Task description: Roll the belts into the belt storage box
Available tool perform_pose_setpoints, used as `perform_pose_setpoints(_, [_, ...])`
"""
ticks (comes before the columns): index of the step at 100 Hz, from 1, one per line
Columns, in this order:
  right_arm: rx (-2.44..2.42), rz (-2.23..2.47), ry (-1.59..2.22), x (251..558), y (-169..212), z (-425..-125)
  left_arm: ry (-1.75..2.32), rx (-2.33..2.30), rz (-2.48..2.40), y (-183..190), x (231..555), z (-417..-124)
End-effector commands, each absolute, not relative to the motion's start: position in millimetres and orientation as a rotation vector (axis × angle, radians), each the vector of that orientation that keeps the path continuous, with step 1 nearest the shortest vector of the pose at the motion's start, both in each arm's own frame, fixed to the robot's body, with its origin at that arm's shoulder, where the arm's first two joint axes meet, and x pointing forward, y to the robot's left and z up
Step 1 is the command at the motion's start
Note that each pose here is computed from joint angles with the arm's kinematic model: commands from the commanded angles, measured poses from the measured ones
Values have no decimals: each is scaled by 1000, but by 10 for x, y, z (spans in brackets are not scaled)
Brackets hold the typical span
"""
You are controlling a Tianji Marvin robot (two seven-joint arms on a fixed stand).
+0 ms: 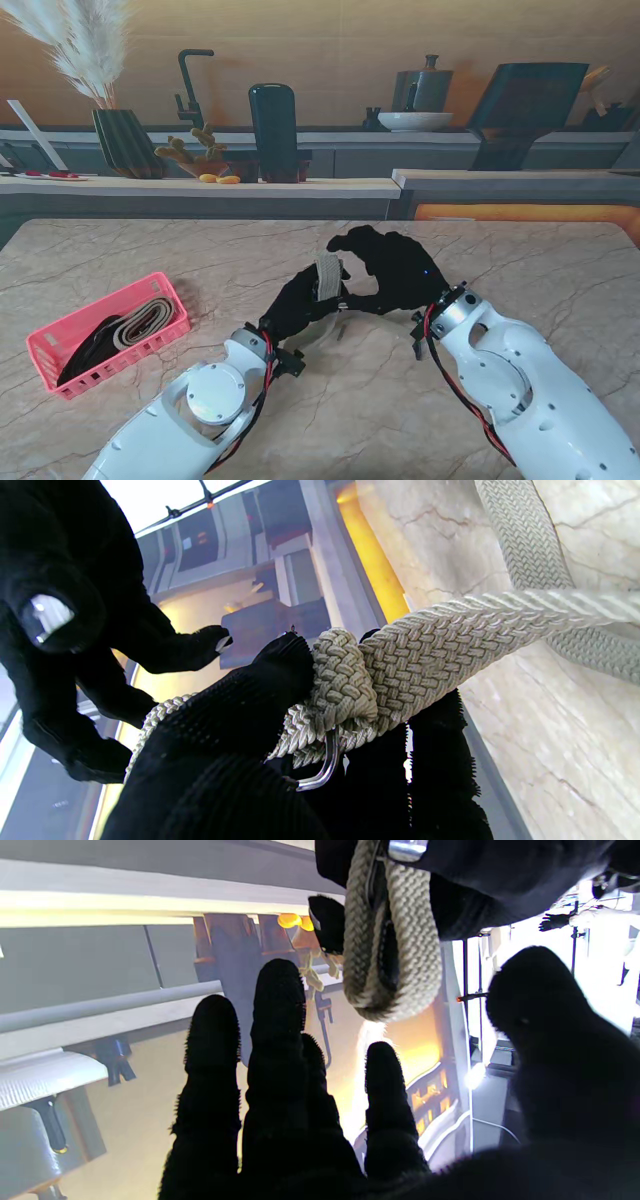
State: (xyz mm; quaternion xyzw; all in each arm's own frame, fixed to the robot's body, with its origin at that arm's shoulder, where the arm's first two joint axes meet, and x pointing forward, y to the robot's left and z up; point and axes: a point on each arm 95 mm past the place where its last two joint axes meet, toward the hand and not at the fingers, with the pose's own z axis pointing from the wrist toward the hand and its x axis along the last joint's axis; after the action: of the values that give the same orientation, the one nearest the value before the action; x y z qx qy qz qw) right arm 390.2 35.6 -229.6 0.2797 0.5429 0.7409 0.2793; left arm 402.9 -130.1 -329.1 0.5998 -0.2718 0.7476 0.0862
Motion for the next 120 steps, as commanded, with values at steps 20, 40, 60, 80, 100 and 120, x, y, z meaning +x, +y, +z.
perform_pose_setpoints(20, [957,2025,1507,4003,444,-2412,-997,1708,2380,-1337,4039,-3302])
perform_pose_setpoints(40, [1025,2035,1520,4028,496,-2465,-1016,1691,2409,-1345,4046,-3299])
perform_pose_setpoints(60, [1057,2031,1531,4061,492,-2520,-983,1703,2405,-1343,4043,-3285])
perform_pose_setpoints(80, [1135,2044,1536,4119,512,-2570,-958,1708,2405,-1346,4038,-3275])
perform_pose_setpoints(100, [1198,2066,1497,4168,532,-2566,-947,1709,2409,-1342,4038,-3269])
perform_pose_setpoints(120, [1259,2126,1407,4162,519,-2504,-899,1700,2443,-1328,4040,-3240])
